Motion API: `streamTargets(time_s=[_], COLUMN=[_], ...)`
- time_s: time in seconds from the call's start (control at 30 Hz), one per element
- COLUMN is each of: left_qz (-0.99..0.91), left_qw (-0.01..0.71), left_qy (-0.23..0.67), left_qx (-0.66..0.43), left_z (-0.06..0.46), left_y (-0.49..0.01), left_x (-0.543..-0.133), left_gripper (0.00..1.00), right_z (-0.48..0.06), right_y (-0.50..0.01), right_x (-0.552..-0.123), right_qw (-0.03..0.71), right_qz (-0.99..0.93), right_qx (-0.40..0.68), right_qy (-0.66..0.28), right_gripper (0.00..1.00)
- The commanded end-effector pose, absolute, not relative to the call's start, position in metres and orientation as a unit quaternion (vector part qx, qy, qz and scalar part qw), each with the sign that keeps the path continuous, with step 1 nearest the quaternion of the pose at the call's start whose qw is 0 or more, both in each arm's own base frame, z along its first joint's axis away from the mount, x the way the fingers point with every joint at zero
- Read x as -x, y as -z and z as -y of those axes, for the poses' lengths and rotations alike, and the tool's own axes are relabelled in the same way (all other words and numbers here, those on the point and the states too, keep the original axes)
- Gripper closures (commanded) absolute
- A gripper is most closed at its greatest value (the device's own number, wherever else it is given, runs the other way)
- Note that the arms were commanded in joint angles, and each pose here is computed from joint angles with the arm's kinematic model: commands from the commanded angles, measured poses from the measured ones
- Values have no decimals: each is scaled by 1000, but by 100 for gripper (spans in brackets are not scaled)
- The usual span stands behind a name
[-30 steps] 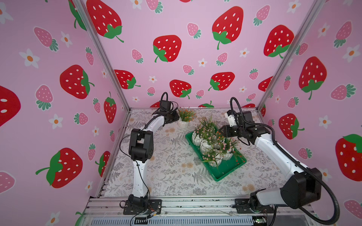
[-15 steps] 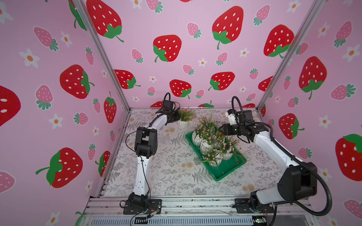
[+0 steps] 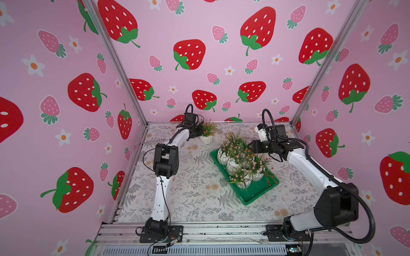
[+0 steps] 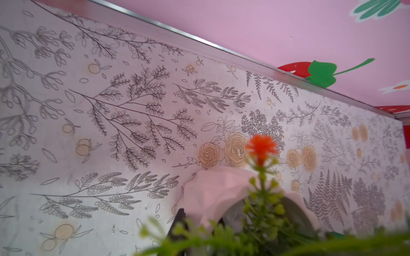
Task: Put the potted gypsophila into the storage box
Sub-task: Pick up the baby's breath potted plant from the center of the board.
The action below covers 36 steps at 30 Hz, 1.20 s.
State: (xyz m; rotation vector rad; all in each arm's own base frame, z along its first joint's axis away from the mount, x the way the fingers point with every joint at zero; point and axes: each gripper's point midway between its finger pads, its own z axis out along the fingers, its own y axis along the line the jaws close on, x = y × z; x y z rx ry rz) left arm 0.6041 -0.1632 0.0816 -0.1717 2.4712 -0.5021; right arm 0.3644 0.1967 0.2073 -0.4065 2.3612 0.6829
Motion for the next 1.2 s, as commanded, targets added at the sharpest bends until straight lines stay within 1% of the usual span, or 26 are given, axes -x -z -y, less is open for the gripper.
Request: streamTargets(time_s=[0.0,0.07,0.2,0.23,0.27,0.33,0.53,0.73,1.07,1.17], left_qz=[-941,-941,-939,-939,-938,-937,-933,-925,-921,-917], left_qw=[285,287,294,295,297,300,314,328,358,367], left_qy=[172,170,174,174,174,175,176,192,154,150], left_qx=[55,51,44,42,40,34,16,12,-10,-33], left_z=[167,168,171,172,173,174,177,175,168,175], left_y=[-75,-79,-90,-92,-95,-102,-135,-170,-225,-244], left_x=[-594,-591,-586,-585,-583,-579,-555,-518,-432,-403], left_gripper=[82,88,93,93,98,100,100,100,100,100], right_z=[-194,-193,-191,-190,-190,-189,-184,-174,-148,-139], right_y=[-210,-211,-212,-212,-212,-211,-215,-221,-228,-231], right_x=[-362,-360,-357,-356,-355,-354,-346,-331,-301,-288], right_qw=[325,325,328,328,329,328,335,350,373,381], right_qz=[-895,-895,-895,-895,-895,-895,-894,-891,-889,-887], right_qx=[154,154,154,153,154,152,144,132,82,72], right_qy=[-265,-264,-261,-261,-261,-259,-260,-256,-251,-252], right_gripper=[59,59,59,59,59,59,59,59,59,59])
